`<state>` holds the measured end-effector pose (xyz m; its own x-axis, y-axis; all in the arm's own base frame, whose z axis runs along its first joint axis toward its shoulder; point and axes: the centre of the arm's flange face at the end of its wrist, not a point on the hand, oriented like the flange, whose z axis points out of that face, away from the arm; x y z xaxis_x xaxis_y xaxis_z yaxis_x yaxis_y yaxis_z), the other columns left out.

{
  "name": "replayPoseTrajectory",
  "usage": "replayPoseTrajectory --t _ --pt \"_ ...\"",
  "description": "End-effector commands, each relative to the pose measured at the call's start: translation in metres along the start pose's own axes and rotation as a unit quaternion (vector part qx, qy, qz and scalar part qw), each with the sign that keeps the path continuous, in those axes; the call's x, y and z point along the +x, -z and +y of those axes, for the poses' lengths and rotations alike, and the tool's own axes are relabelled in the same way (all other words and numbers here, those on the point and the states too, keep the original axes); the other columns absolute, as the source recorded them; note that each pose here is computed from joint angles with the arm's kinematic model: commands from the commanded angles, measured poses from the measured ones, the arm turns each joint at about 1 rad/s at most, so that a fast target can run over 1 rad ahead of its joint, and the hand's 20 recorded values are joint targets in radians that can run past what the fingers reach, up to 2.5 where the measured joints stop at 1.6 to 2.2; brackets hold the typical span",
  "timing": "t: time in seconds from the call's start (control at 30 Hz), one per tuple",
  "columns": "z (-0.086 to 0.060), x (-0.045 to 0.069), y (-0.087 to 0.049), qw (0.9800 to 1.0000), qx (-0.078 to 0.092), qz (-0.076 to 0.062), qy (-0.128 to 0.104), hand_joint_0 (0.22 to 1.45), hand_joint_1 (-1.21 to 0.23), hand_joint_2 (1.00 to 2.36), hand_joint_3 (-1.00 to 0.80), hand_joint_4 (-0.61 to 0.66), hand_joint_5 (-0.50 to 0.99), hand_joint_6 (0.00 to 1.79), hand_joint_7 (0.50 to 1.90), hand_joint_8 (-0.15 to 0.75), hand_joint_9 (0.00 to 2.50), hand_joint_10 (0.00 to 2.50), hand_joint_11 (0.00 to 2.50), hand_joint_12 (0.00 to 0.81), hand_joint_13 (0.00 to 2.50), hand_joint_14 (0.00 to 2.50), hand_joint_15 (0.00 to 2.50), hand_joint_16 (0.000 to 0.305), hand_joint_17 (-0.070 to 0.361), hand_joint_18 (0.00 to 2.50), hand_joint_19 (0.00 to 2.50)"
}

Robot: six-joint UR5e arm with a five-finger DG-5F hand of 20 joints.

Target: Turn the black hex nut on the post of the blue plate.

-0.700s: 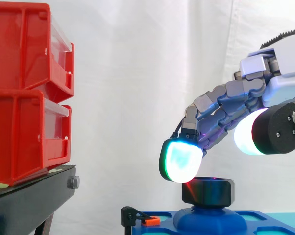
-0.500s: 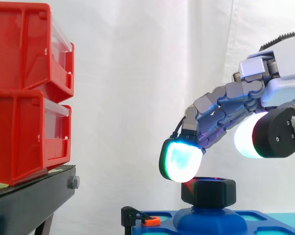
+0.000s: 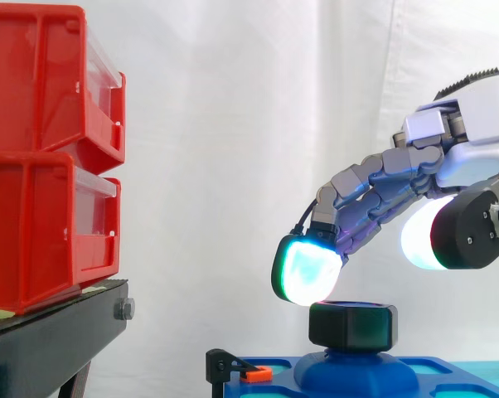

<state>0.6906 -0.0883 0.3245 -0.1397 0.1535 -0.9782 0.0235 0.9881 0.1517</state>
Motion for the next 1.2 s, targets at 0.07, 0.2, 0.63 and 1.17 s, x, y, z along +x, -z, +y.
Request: replayPoseTrajectory --t 0.07,0.2,0.63,1.17 --pt "-0.018 -0.002 0.003 1.0000 -0.007 0.002 -0.002 0.50 -0.43 1.00 -0.49 0.24 -0.17 0.50 0.83 0.278 0.45 0.00 0.00 0.352 0.50 0.00 0.09 0.057 0.127 0.40 0.20" --pt "-0.028 -0.004 0.005 0.9998 -0.018 0.002 -0.004 0.50 -0.43 1.00 -0.49 0.25 -0.17 0.50 0.83 0.278 0.46 0.00 0.00 0.352 0.50 0.00 0.09 0.057 0.127 0.40 0.20" --pt "-0.022 -0.005 0.003 0.9997 -0.025 -0.005 -0.004 0.50 -0.43 1.00 -0.49 0.24 -0.17 0.50 0.83 0.274 0.49 0.00 0.00 0.353 0.51 0.00 0.09 0.057 0.127 0.41 0.21" --pt "0.041 -0.020 -0.012 0.9986 -0.040 -0.034 0.008 0.50 -0.44 1.00 -0.49 0.24 -0.16 0.50 0.83 0.278 0.52 0.00 0.00 0.354 0.50 0.00 0.09 0.057 0.128 0.41 0.21"
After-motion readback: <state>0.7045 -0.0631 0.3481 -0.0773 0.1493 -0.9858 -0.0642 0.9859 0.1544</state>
